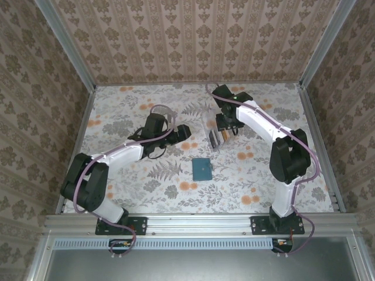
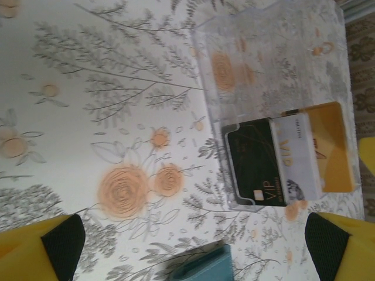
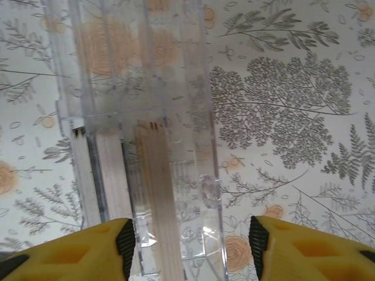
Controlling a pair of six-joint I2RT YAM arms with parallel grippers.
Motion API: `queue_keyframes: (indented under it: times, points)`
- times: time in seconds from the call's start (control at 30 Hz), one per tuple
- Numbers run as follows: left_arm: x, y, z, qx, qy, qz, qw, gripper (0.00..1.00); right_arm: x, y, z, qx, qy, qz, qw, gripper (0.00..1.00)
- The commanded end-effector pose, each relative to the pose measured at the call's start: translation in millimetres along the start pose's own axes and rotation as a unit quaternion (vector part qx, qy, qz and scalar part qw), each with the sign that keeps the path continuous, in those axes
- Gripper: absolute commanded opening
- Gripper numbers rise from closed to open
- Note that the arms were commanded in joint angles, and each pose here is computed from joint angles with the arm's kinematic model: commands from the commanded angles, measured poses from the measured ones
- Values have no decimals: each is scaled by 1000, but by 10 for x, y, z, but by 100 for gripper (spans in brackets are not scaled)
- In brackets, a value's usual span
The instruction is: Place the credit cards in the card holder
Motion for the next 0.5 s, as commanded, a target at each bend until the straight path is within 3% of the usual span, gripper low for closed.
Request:
queue_keyframes:
  times: [0.0,0.13,0.47]
  points:
    - [-4,-174,54,25,10,5,1000,100,38,-63,20,42,29,-19,999,55]
    - [40,-185,104,24,17,5,1000,100,21,1,69,35,35,-26,998,61]
    - [60,-194,119,27,24,5,999,100,12,48,231,34,49,-27,998,66]
Point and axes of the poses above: each hand's point on the last joint's axis, 136 mm out from that joint toward the fingers, its own z axis out along the fingers, its own y axis along the line the jaws close on, x = y × z, the point moved 5 cm from there along -z, back along the fingers, and after that the axes turned 14 degrees about -z, right-handed, at the moved point
